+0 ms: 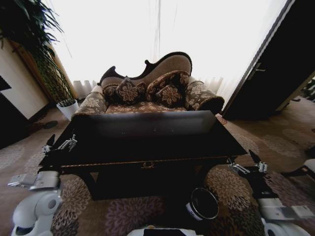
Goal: Move to the front of the table and place the trash on the table into the trash bin.
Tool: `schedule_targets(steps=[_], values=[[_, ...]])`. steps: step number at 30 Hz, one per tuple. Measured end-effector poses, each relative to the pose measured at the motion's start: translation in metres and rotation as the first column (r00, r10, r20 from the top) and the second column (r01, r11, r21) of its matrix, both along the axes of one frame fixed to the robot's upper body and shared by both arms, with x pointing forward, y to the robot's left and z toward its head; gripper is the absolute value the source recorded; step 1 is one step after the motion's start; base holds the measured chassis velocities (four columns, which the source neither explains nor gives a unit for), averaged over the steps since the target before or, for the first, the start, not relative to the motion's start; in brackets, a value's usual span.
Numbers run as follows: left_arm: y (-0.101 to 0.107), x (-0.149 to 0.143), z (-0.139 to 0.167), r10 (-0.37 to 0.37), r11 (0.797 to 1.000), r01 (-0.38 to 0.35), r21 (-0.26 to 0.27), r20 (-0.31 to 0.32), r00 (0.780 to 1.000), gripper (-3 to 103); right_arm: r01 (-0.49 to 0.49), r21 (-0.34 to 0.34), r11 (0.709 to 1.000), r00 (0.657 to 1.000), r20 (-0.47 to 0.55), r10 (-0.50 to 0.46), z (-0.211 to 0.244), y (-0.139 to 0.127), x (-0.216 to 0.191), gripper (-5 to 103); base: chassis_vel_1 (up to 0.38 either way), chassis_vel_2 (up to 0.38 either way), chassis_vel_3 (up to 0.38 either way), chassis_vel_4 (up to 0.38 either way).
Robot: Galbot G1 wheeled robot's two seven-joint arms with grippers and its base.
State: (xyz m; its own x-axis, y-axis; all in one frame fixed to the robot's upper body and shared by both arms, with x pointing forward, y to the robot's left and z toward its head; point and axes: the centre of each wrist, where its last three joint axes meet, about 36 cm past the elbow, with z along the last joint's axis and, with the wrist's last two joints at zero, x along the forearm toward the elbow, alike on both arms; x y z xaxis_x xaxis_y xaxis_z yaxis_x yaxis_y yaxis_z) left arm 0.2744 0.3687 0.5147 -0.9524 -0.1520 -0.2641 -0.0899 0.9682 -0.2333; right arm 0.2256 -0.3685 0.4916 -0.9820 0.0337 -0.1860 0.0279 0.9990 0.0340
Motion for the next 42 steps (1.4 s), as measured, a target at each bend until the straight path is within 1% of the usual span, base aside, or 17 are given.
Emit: schedule_targets(steps=[2, 5, 8, 10, 13, 16, 19, 22, 31, 42], values=[[-0.004, -0.007, 0.003, -0.005, 1.0, 0.005, 0.003, 0.004, 1.0, 100, -0.014, -0.009, 1.0, 1.0, -0.01, 0.014, 0.012, 0.004, 0.009, 100, 0.0, 0.0, 0.0, 0.0], [-0.009, -0.014, 0.006, -0.013, 1.0, 0.013, 0.016, 0.009, 1.0, 100, -0.072, -0.046, 0.996, 0.997, 0.002, 0.072, 0.026, 0.003, 0.024, 100, 0.0, 0.0, 0.0, 0.0], [-0.011, -0.017, 0.007, -0.016, 1.0, 0.016, 0.02, 0.005, 1.0, 100, -0.099, -0.053, 0.994, 0.995, 0.003, 0.1, 0.031, 0.004, 0.03, 100, 0.0, 0.0, 0.0, 0.0], [-0.015, -0.022, 0.006, -0.015, 1.0, 0.016, 0.023, -0.01, 1.0, 100, -0.124, -0.054, 0.991, 0.992, -0.002, 0.124, 0.035, 0.007, 0.037, 100, 0.0, 0.0, 0.0, 0.0], [-0.02, -0.024, 0.002, -0.016, 1.0, 0.016, 0.026, -0.027, 1.0, 100, -0.135, -0.054, 0.989, 0.991, -0.011, 0.134, 0.037, 0.009, 0.041, 100, 0.0, 0.0, 0.0, 0.0], [-0.034, -0.029, -0.007, -0.024, 0.999, 0.026, 0.035, -0.052, 0.998, 100, -0.154, -0.057, 0.986, 0.988, -0.039, 0.152, 0.039, 0.016, 0.047, 100, 0.0, 0.0, 0.0, 0.0], [-0.041, -0.031, -0.011, -0.029, 0.999, 0.031, 0.034, -0.057, 0.998, 100, -0.16, -0.064, 0.985, 0.987, -0.044, 0.157, 0.039, 0.017, 0.048, 100, 0.0, 0.0, 0.0, 0.0], [-0.047, -0.034, -0.017, -0.03, 0.998, 0.032, 0.046, -0.057, 0.998, 100, -0.172, -0.078, 0.982, 0.984, -0.051, 0.168, 0.037, 0.016, 0.049, 100, 0.0, 0.0, 0.0, 0.0], [-0.047, -0.036, -0.018, -0.029, 0.998, 0.032, 0.054, -0.053, 0.998, 100, -0.192, -0.074, 0.979, 0.981, -0.044, 0.189, 0.031, 0.015, 0.049, 100, 0.0, 0.0, 0.0, 0.0], [-0.047, -0.031, -0.023, -0.031, 0.998, 0.034, 0.055, -0.058, 0.998, 100, -0.22, -0.079, 0.972, 0.975, -0.039, 0.218, 0.027, 0.011, 0.051, 100, 0.0, 0.0, 0.0, 0.0]])
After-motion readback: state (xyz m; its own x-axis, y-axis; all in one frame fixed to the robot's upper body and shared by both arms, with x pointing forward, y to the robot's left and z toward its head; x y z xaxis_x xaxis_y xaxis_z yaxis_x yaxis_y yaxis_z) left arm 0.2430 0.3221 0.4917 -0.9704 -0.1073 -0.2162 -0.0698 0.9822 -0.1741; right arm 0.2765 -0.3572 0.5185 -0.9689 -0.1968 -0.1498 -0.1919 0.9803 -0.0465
